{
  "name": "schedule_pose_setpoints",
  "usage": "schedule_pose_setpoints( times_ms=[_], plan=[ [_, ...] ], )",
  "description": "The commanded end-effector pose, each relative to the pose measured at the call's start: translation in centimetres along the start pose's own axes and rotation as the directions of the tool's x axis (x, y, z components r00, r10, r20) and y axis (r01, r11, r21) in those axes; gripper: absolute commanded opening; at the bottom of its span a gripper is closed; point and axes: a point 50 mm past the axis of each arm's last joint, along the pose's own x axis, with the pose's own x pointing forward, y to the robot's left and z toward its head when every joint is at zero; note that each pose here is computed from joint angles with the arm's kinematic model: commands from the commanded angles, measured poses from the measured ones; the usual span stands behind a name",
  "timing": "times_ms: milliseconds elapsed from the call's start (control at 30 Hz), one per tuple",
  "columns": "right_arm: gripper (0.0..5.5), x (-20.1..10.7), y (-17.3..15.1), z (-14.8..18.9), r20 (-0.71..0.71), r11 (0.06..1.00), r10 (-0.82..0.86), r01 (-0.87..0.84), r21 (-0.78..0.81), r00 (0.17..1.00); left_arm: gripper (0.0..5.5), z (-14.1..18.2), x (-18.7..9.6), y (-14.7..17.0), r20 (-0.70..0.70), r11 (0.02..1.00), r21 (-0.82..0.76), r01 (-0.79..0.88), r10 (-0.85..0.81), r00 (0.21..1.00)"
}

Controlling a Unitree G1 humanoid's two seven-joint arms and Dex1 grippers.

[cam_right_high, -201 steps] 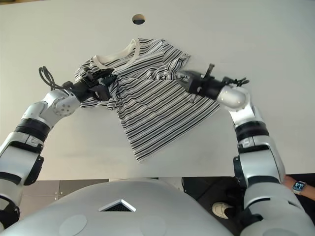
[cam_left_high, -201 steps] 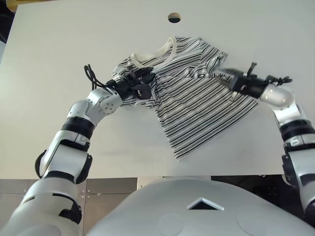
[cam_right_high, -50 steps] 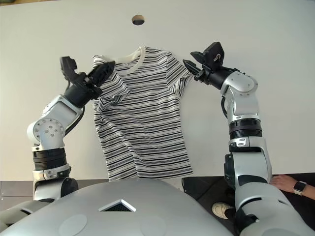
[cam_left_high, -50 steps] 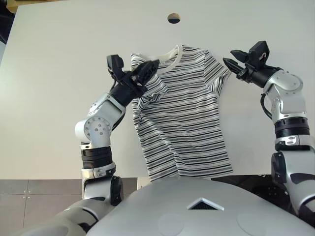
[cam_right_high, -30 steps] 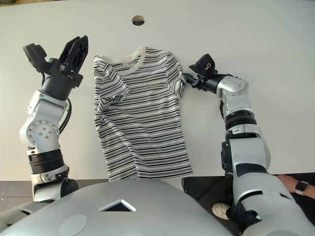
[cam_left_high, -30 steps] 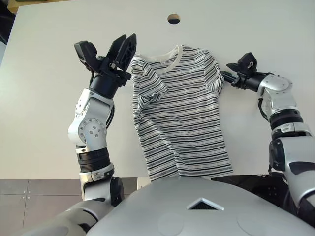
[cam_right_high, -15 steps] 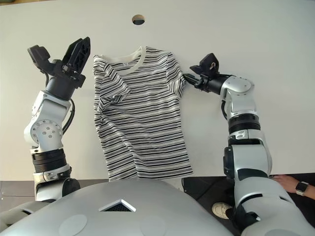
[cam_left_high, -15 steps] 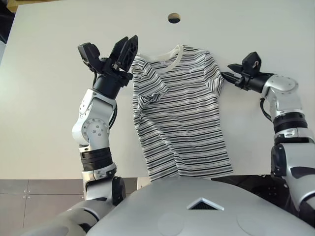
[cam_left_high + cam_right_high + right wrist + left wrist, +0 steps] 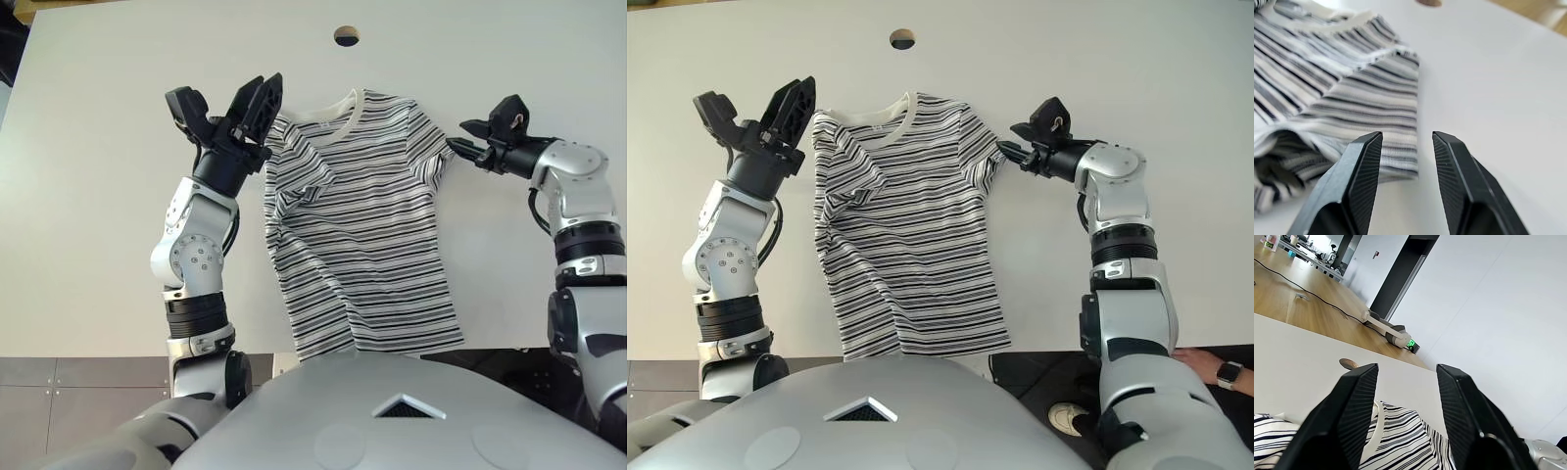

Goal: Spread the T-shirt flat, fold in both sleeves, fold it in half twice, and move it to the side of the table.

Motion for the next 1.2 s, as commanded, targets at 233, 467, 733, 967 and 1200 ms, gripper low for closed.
schedule_pose_setpoints(
  times_ms=[233, 467, 733, 967, 1200],
  plan=[
    [1.89, 0.4, 0.5, -2.6, -0.115, 1.000, 0.001, -0.003, -0.016, 0.993, 2.21, -0.1, 0.0, -0.1, -0.001, 1.000, 0.008, -0.007, 0.007, 1.000],
    [0.85, 0.4, 1.1, -1.8, -0.070, 0.998, 0.056, -0.059, -0.036, 0.996, 2.21, -0.1, -0.2, -0.1, 0.002, 1.000, 0.004, -0.012, 0.012, 1.000],
    [0.12, -0.3, 1.1, 0.0, -0.006, 0.995, 0.070, -0.070, -0.077, 0.998, 2.21, -0.1, -0.1, -0.2, 0.005, 1.000, 0.003, -0.014, 0.014, 1.000],
    [0.12, -2.0, 1.0, 3.9, 0.114, 0.989, 0.055, -0.038, -0.144, 0.992, 2.21, -0.4, 0.0, -0.5, 0.001, 1.000, 0.008, 0.009, -0.009, 1.000],
    [0.12, -2.6, 2.4, 6.4, 0.182, 0.980, 0.085, -0.049, -0.193, 0.980, 2.21, -0.7, 0.0, -0.6, -0.002, 1.000, 0.008, 0.022, -0.022, 1.000]
  ],
)
